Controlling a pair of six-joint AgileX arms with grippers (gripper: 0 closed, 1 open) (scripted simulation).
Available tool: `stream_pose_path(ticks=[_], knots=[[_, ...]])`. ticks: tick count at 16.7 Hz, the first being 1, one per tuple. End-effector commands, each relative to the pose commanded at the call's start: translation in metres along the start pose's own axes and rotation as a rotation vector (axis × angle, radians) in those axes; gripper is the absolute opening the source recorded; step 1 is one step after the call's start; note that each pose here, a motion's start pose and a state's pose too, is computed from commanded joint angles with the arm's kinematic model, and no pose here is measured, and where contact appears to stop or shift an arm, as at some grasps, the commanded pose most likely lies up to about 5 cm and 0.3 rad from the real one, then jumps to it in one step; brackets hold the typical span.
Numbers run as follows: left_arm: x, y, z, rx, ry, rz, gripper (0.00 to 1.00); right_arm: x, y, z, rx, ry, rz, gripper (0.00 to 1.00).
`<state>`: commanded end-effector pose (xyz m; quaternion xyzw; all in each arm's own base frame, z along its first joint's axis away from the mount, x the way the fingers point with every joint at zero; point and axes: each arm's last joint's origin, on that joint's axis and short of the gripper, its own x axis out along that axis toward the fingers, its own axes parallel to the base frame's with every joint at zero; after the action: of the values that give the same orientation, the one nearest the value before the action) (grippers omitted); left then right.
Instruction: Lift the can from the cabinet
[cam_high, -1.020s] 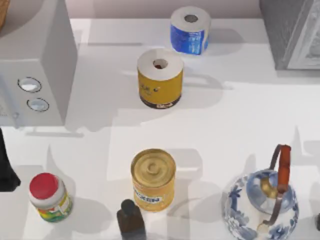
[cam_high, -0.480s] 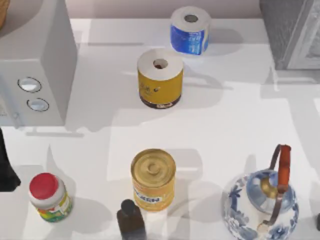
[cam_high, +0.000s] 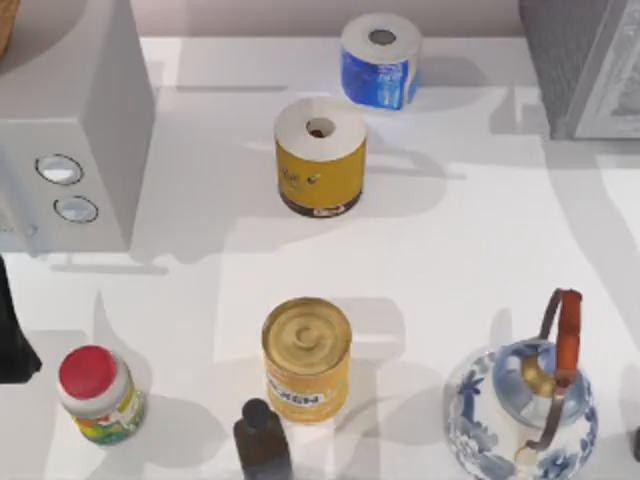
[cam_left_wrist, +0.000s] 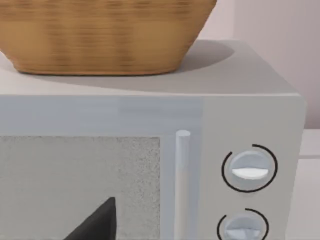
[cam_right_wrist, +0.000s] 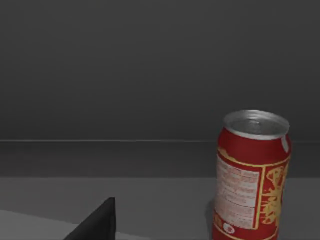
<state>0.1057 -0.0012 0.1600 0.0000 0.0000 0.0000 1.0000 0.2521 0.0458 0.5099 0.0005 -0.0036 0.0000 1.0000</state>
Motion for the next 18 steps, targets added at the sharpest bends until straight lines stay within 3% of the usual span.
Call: stream_pose_path(ticks=[8,18], knots=[[0.0,0.0,0.0,0.0,0.0,0.0,1.0,0.005,-0.001,-0.002,0.0,0.0,-0.004,1.0],[0.0,0.0,0.0,0.0,0.0,0.0,1.0,0.02,-0.007,-0.029,-0.003,0.001,-0.01,1.0]])
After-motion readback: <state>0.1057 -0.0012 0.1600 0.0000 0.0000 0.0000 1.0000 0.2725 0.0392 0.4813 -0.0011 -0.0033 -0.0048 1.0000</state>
